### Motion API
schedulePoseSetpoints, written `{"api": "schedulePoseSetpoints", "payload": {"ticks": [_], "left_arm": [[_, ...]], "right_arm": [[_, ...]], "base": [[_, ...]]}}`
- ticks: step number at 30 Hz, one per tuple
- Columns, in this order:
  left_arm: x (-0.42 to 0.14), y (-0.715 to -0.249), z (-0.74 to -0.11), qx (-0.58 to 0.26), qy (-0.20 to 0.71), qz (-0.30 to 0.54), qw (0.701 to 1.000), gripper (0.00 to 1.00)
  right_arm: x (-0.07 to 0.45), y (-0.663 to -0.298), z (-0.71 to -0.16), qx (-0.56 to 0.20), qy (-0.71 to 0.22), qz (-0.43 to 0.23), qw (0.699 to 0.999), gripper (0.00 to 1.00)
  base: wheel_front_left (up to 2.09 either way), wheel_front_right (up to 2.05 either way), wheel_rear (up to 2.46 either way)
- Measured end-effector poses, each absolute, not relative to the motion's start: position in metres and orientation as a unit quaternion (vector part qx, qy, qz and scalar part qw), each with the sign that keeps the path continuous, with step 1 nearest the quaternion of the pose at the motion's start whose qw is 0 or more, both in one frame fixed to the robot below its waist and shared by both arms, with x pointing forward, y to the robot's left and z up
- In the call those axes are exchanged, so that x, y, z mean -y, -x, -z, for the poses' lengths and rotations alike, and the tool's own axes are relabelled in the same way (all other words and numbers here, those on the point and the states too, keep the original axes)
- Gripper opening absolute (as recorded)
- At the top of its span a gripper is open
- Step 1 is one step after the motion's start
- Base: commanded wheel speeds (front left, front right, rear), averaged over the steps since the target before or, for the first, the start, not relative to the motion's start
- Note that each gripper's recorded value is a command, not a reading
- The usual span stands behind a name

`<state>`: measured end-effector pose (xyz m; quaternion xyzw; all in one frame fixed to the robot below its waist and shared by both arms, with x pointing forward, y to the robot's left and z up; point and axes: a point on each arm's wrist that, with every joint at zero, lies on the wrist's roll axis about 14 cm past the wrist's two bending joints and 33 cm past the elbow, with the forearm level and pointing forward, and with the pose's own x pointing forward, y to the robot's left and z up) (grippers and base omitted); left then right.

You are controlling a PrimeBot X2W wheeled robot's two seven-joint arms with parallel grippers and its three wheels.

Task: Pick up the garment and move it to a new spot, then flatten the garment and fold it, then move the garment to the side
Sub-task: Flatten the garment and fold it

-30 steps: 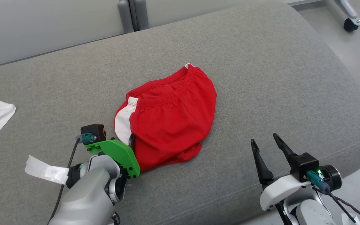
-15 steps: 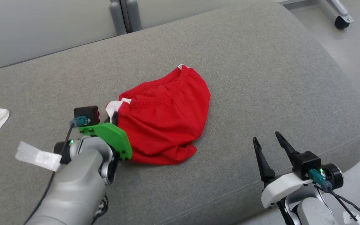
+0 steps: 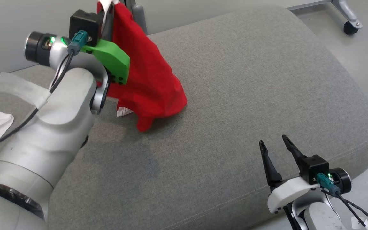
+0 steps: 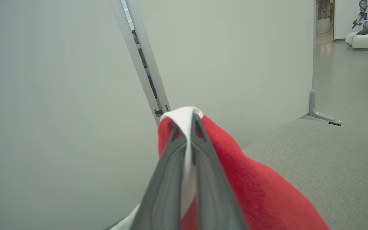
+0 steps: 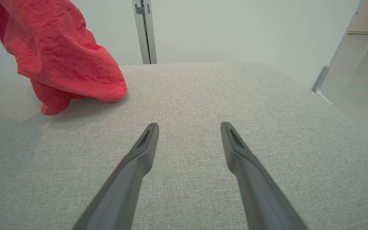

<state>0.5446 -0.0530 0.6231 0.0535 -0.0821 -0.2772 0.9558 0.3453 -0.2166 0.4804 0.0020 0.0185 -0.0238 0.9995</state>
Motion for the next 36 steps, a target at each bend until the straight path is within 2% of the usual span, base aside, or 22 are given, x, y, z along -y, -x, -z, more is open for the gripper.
{"api": "schedulePoseSetpoints", "payload": {"ticks": [6, 9, 13, 17, 26, 36], "left_arm": [[0.066, -0.544, -0.666, 0.176, -0.163, 0.292, 0.926, 0.00], [0.065, -0.548, -0.658, 0.172, -0.176, 0.294, 0.924, 0.00], [0.033, -0.573, -0.661, 0.168, -0.196, 0.255, 0.932, 0.00], [0.037, -0.571, -0.659, 0.168, -0.200, 0.263, 0.929, 0.00], [0.082, -0.517, -0.559, 0.054, -0.153, 0.351, 0.922, 0.00], [0.133, -0.445, -0.482, -0.039, -0.121, 0.452, 0.883, 0.00]], "right_arm": [[0.221, -0.342, -0.481, -0.018, -0.001, 0.032, 0.999, 1.00], [0.223, -0.342, -0.478, -0.022, -0.002, 0.035, 0.999, 1.00], [0.227, -0.340, -0.475, -0.027, -0.002, 0.041, 0.999, 1.00], [0.229, -0.340, -0.472, -0.031, -0.001, 0.044, 0.999, 1.00], [0.219, -0.344, -0.471, -0.032, -0.003, 0.028, 0.999, 1.00], [0.219, -0.340, -0.468, -0.038, -0.003, 0.030, 0.999, 1.00]], "base": [[0.00, 0.00, 0.00], [0.00, 0.00, 0.00], [0.00, 0.00, 0.00], [0.00, 0.00, 0.00], [0.00, 0.00, 0.00], [0.00, 0.00, 0.00]]}}
